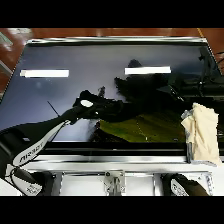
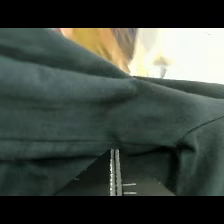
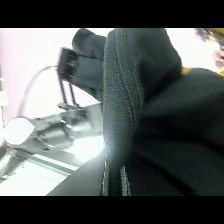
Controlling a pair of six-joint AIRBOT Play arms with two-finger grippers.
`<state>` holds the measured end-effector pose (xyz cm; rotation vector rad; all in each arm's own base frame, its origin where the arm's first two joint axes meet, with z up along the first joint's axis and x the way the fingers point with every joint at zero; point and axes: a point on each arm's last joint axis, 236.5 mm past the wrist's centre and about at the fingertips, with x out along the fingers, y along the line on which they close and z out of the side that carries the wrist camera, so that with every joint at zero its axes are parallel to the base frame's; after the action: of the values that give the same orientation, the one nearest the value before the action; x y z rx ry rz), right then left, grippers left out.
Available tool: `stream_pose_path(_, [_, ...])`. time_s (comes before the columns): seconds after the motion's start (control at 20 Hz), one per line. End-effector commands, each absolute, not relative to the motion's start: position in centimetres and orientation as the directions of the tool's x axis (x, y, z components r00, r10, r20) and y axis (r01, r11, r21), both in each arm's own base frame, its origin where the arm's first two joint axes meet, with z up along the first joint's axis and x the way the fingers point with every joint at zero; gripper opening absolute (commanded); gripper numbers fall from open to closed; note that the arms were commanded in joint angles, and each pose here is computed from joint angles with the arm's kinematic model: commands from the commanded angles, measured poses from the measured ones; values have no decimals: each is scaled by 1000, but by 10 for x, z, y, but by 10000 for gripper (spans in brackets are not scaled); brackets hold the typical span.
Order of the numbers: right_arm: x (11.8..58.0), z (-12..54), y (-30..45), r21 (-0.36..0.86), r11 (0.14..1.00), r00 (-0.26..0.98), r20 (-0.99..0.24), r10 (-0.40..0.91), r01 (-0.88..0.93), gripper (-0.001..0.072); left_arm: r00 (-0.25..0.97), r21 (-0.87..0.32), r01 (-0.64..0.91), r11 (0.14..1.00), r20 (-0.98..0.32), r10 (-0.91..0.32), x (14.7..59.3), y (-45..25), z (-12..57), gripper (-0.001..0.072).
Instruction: Fold the shirts.
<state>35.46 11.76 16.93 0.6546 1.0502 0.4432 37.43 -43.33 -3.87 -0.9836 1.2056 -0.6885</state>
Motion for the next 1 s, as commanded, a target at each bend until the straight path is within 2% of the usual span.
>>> stream_pose_path(0.0, [344, 168, 122, 654, 756, 423, -677, 602, -30, 61, 240, -919, -126, 373, -393, -888, 369, -446, -36, 45])
stream_pose_path(0.15, [345, 159, 149, 592, 801, 417, -709, 569, -89, 61, 306, -949, -40, 313, -310, -900, 416, -393, 1, 44])
stream_pose_path(0.25, [361, 157, 177, 565, 810, 456, -686, 566, -156, 61, 447, -955, 44, 293, -244, -861, 465, -328, 50, 43])
stream_pose_path(0.4, [390, 151, 249, 630, 742, 489, -585, 647, -228, 61, 665, -932, 195, 304, -103, -740, 508, -211, 155, 43])
stream_pose_path(0.55, [407, 103, 334, 707, 674, 466, -532, 708, -217, 61, 770, -881, 336, 332, 54, -636, 490, -122, 258, 44])
stream_pose_path(0.65, [412, 62, 382, 753, 636, 469, -507, 723, -167, 60, 751, -810, 468, 353, 154, -642, 445, -93, 322, 44])
stream_pose_path(0.75, [418, 17, 414, 802, 595, 506, -495, 706, -46, 62, 735, -719, 557, 415, 194, -650, 399, -82, 363, 45])
stream_pose_path(0.8, [422, -4, 421, 818, 574, 527, -499, 688, 26, 147, 736, -672, 578, 463, 185, -651, 380, -81, 373, 44])
stream_pose_path(0.85, [423, -17, 424, 828, 555, 536, -505, 677, 79, 385, 747, -640, 575, 510, 158, -645, 366, -81, 377, 44])
stream_pose_path(0.9, [422, -23, 425, 829, 552, 533, -510, 675, 95, 563, 769, -618, 550, 561, 113, -629, 355, -79, 375, 45])
stream_pose_path(0.95, [423, -20, 422, 820, 569, 527, -511, 678, 63, 572, 793, -593, 518, 616, 61, -607, 348, -77, 370, 45])
